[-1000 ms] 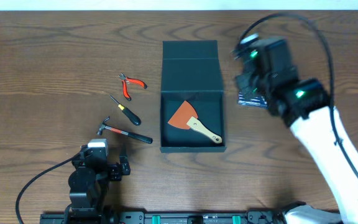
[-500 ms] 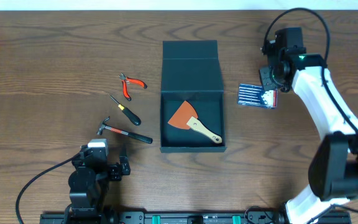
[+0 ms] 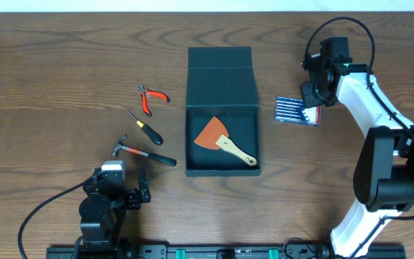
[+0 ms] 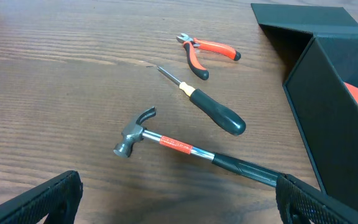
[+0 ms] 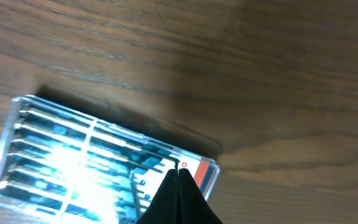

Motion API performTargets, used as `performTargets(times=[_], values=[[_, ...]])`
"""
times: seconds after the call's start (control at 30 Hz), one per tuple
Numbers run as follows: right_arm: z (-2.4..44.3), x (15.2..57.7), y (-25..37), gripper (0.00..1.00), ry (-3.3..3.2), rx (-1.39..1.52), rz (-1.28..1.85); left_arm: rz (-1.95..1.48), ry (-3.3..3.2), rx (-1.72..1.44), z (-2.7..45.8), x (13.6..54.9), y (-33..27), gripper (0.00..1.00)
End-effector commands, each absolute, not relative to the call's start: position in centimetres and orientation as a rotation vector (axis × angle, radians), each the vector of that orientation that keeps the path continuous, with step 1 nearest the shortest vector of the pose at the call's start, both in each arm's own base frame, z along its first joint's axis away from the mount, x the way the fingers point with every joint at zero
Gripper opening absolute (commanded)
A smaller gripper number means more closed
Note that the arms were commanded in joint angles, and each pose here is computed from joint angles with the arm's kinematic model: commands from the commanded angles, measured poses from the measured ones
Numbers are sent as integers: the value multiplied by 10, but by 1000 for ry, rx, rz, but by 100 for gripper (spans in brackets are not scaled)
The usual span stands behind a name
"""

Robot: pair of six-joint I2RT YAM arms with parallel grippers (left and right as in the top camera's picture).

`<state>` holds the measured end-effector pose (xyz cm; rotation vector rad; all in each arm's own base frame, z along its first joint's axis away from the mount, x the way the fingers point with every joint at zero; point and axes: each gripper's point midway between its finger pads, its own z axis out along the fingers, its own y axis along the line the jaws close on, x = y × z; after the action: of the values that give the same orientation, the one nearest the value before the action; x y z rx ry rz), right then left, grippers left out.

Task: Pack container
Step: 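Lower the right gripper onto the blue screwdriver set case and grasp it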

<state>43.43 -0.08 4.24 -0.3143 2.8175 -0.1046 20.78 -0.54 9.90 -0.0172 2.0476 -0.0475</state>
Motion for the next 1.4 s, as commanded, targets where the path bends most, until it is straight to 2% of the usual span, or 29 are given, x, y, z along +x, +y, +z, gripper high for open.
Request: performTargets(times=[0.0,0.93,1.37], values=[[27,432,-6,1,2850,-323,-73,-36,2051,-15,95,208,-4,98],[4,443,-12,1,2844,-311,-79,-36,2051,-15,95,208,-4,99],[-6,381,-4,1,3102,-295,-32,-36,2051,-15,95,208,-4,99]])
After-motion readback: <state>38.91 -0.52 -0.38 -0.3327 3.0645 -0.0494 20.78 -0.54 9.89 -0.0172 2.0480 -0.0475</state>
